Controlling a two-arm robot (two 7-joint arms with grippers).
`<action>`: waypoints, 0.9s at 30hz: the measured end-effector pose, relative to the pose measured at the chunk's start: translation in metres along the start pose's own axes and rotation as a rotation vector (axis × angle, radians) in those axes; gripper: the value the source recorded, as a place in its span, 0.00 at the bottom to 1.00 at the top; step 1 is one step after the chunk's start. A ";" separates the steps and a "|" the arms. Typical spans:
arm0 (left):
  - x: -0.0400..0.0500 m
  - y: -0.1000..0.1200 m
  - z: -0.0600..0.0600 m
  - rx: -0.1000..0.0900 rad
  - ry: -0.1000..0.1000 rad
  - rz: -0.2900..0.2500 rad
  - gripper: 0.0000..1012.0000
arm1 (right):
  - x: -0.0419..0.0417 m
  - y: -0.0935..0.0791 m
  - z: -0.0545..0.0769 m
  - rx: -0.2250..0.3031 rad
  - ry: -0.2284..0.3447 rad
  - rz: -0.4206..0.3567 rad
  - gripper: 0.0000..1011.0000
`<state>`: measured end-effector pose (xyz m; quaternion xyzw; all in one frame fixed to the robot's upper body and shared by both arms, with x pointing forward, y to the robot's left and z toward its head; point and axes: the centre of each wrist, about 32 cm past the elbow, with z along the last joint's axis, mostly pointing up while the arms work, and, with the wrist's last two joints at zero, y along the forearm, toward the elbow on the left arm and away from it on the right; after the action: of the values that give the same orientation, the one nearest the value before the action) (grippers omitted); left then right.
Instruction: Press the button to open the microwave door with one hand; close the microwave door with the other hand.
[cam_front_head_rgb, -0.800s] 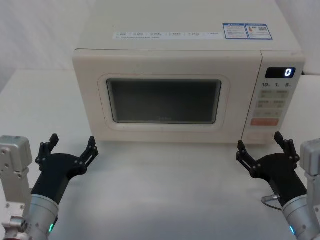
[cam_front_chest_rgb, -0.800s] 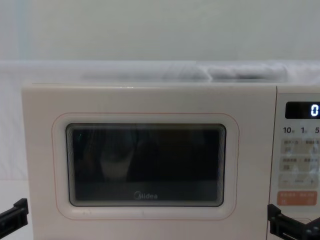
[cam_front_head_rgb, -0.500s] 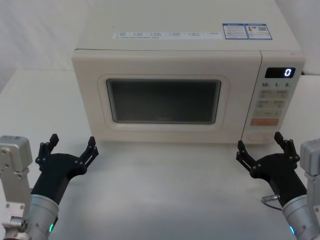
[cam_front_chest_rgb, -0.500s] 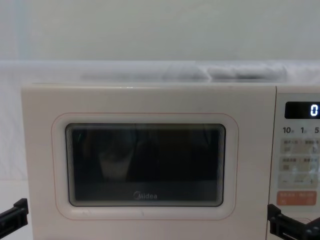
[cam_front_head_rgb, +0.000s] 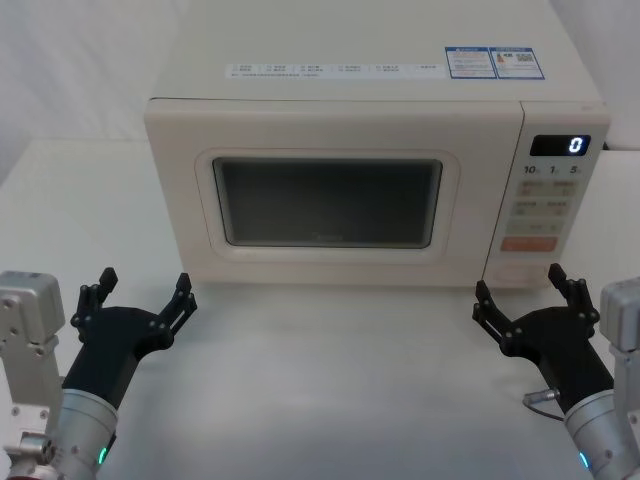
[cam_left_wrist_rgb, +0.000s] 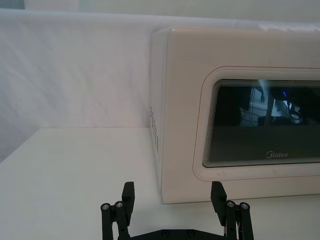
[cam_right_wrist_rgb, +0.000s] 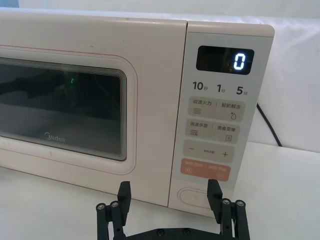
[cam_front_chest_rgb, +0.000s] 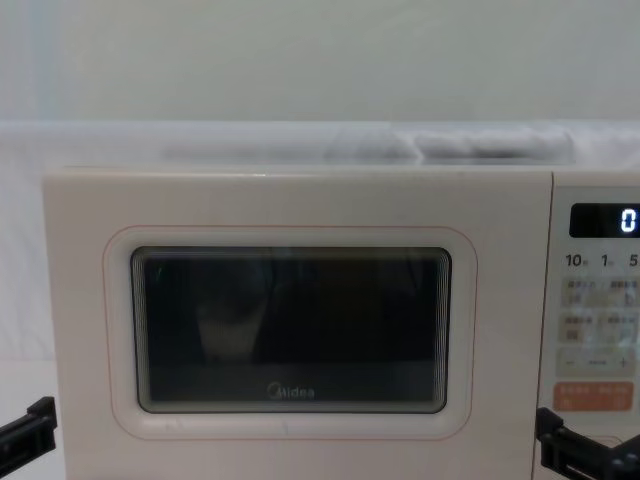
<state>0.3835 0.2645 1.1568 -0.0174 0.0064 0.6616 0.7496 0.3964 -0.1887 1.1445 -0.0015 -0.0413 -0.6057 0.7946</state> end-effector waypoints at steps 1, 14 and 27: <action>0.0000 0.000 0.000 0.000 0.000 0.000 0.99 | 0.0000 0.000 0.000 0.000 0.000 0.000 0.98; 0.0000 0.000 0.000 0.000 0.000 0.000 0.99 | 0.0000 0.000 0.000 0.000 0.000 0.000 0.64; 0.0000 0.000 0.000 0.000 0.000 0.000 0.99 | 0.0000 0.000 0.000 0.000 0.000 0.000 0.22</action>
<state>0.3835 0.2645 1.1568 -0.0174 0.0064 0.6616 0.7496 0.3964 -0.1887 1.1445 -0.0015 -0.0413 -0.6058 0.7946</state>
